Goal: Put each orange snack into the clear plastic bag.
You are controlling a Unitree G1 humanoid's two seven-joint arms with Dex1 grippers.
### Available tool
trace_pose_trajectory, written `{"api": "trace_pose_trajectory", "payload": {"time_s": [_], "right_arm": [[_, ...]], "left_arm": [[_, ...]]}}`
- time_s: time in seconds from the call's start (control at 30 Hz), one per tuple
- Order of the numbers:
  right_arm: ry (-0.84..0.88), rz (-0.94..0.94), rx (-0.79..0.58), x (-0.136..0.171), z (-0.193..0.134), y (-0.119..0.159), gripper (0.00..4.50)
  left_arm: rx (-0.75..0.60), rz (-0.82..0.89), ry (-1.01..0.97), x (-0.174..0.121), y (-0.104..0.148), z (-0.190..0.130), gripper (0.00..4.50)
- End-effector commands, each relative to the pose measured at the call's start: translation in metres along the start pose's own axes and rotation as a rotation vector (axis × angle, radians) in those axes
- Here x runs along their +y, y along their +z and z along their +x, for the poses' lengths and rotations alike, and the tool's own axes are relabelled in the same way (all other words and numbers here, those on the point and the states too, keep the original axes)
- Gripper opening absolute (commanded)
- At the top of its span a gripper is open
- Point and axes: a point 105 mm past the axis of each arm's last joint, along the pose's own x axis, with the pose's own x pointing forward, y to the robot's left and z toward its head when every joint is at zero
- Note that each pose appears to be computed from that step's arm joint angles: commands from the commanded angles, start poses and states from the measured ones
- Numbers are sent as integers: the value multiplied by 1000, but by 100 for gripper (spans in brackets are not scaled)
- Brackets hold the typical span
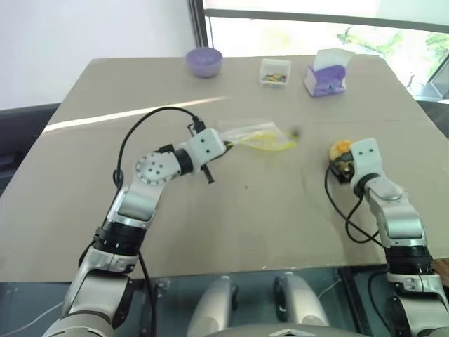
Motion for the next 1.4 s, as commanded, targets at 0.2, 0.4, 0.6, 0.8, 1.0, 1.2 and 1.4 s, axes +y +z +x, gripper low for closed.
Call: {"api": "trace_pose_trajectory", "payload": {"time_s": [0.2,0.4,0.6,0.8,1.0,1.2,1.4], "right_arm": [[65,-101,-165,3,-8,25,18],[302,-210,-393,37,-35,71,18],[530,-232,-500,80,-59,101,18],[646,-216,-494,100,-62,103,18],[699,-225,-480,113,-51,104,18],[729,-226,-463,121,-39,105,18],[744,-262,-456,127,-30,107,18]], "left_arm": [[-39,-10,52,12,10,-6,0],[-46,-29,57,14,12,-5,0],[-50,-25,51,14,14,-4,0],[-55,-6,49,14,17,-5,0],[-66,36,23,6,20,-5,0],[-102,80,-19,-6,27,-7,0],[-151,137,-112,-28,33,-10,0]]}}
